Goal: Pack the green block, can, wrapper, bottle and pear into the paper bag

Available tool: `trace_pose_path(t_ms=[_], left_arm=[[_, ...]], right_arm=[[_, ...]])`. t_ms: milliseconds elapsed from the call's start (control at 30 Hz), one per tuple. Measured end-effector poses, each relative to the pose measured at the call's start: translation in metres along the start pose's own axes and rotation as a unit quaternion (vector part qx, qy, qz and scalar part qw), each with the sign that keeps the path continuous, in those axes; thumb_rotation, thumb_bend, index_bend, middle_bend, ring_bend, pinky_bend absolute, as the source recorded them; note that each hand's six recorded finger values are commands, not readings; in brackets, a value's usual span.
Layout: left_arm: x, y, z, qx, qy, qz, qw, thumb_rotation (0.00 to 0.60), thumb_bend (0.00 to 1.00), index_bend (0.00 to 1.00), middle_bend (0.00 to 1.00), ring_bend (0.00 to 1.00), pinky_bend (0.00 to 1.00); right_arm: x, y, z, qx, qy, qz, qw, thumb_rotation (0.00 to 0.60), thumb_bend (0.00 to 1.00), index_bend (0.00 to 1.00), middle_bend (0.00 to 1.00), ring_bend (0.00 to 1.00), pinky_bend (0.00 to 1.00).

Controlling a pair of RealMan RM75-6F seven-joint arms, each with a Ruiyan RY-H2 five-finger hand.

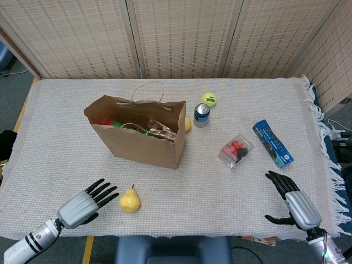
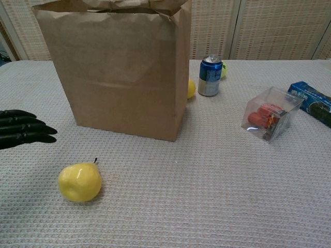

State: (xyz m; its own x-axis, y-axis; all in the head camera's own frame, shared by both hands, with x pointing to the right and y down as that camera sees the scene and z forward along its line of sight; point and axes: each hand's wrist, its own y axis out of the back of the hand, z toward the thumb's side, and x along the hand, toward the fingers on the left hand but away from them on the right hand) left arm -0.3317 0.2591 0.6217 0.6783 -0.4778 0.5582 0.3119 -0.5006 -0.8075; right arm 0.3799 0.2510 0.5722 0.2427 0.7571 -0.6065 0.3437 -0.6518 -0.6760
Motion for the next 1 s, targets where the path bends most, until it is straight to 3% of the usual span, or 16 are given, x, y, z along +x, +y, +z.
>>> trace_pose_path(t_ms=[233,667,1000], left_arm=[[0.01,-0.01,0.011,0.009,-0.023,-0.012,0.9996,0.6,0.35,0.0,0.0,0.0,0.04],[0.051,-0.03,0.037,-0.023,-0.028,-0.027,0.999,0.6,0.35,0.0,0.0,0.0,0.04],[0.072,-0.013,0.034,-0.049,-0.013,0.003,0.9987,0.6,0.35,0.0,0.0,0.0,0.04]], right_arm=[[0.0,0.0,0.0,-0.002,0.002,0.001,1.0,0.6,0.01,0.0,0.0,0.0,0.06],[0.0,0.001,0.001,-0.003,0.002,0.001,1.0,0.6,0.01,0.0,0.0,0.0,0.06],[0.0,0.001,0.001,-0.005,0.002,0.0,1.0,0.6,0.01,0.0,0.0,0.0,0.06]])
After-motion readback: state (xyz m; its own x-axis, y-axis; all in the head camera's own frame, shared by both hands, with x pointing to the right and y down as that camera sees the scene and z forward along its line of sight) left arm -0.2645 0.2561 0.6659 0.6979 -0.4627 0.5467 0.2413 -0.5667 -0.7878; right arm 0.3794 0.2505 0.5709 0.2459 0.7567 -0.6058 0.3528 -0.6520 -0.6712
